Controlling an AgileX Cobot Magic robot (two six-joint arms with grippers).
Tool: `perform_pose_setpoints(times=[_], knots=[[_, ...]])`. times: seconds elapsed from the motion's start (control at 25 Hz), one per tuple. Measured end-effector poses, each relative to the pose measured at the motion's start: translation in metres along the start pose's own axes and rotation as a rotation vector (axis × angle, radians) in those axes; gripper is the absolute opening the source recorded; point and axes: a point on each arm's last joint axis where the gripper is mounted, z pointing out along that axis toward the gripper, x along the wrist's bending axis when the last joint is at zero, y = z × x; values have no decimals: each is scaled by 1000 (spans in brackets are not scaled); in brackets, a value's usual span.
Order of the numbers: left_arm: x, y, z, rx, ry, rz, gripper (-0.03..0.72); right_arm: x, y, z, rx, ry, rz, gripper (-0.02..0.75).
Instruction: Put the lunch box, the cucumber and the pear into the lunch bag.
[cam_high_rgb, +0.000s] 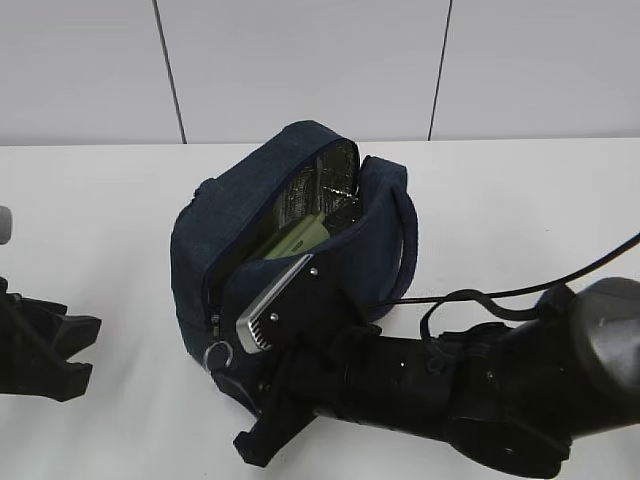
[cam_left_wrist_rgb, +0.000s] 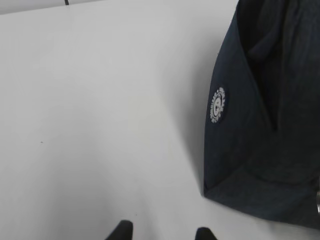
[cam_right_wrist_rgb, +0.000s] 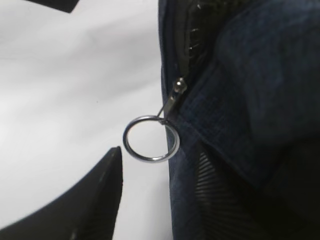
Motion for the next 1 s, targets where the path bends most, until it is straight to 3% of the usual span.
perform_pose_setpoints(times=[0.56,0.8,1.0], knots=[[0,3,-3,-26,1,-29,239,1,-1,15,8,42,12,372],[0,3,-3,-29,1,-29,239,8,-8,18,42,115,4,372],[0,3,-3,-33,2,-34,239,6,-7,20,39,75,59,372]])
